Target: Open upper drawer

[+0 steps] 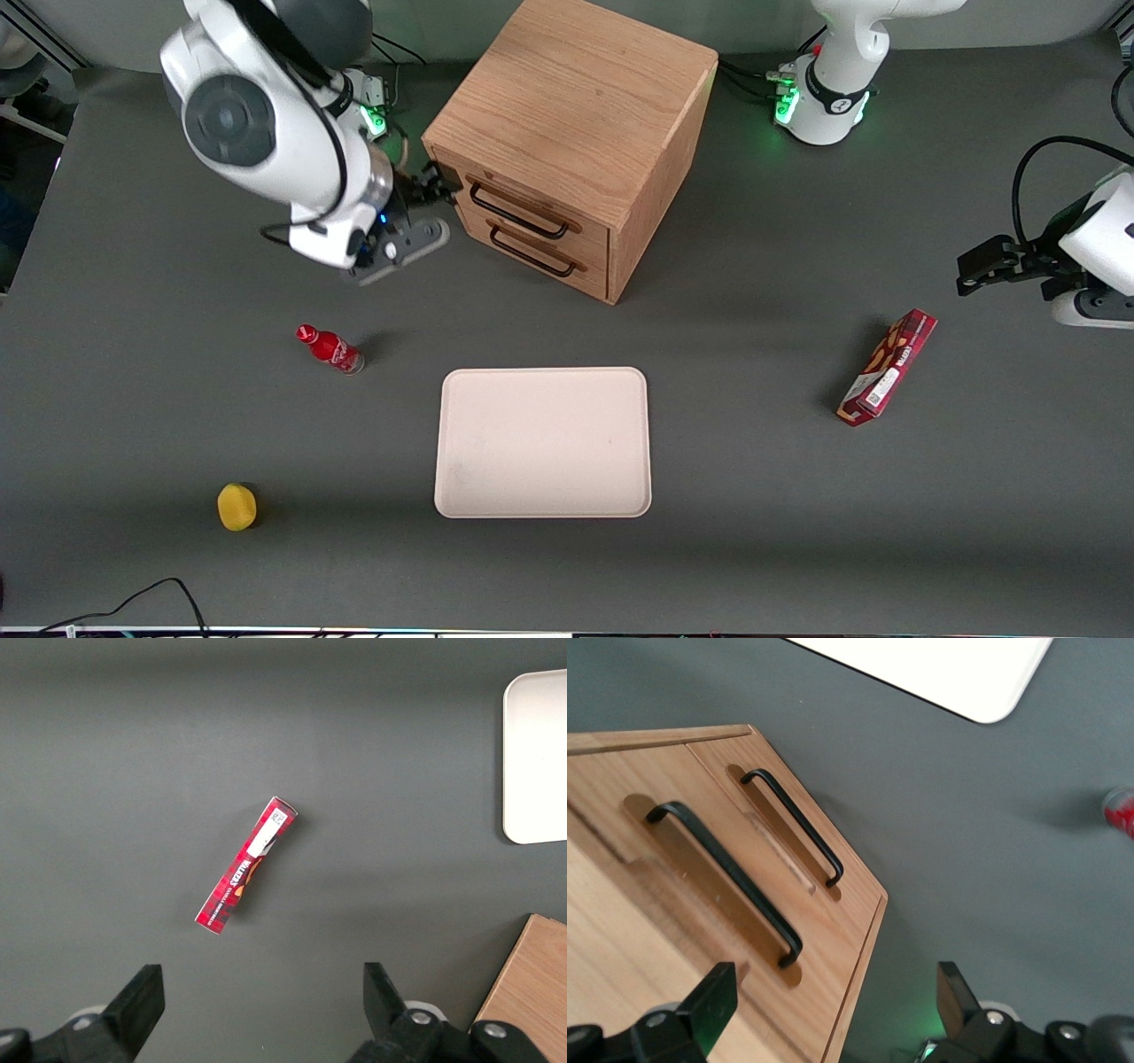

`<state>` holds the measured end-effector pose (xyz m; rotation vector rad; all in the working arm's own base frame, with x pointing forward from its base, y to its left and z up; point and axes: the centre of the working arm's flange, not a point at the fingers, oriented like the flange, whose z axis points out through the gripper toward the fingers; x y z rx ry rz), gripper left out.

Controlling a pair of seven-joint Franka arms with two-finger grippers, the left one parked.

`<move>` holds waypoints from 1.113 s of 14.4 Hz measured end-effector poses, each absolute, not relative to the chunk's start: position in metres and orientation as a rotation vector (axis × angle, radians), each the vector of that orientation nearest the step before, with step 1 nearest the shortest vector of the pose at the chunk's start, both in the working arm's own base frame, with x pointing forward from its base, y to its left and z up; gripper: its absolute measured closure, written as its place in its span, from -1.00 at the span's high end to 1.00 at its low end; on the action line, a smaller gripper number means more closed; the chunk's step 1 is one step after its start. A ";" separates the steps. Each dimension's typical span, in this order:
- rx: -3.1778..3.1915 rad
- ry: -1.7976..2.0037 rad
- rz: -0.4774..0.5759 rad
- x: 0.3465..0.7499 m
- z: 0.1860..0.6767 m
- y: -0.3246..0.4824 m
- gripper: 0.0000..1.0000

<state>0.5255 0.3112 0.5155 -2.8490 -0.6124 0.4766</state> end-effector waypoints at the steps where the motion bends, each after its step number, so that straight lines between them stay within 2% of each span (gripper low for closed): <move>1: -2.818 -0.667 0.491 0.532 0.506 0.316 1.00; 8: -2.622 -1.074 0.513 0.527 0.478 0.342 1.00; 12: -2.571 -1.162 0.464 0.516 0.467 0.369 1.00; 16: -2.560 -1.215 0.489 0.502 0.456 0.382 1.00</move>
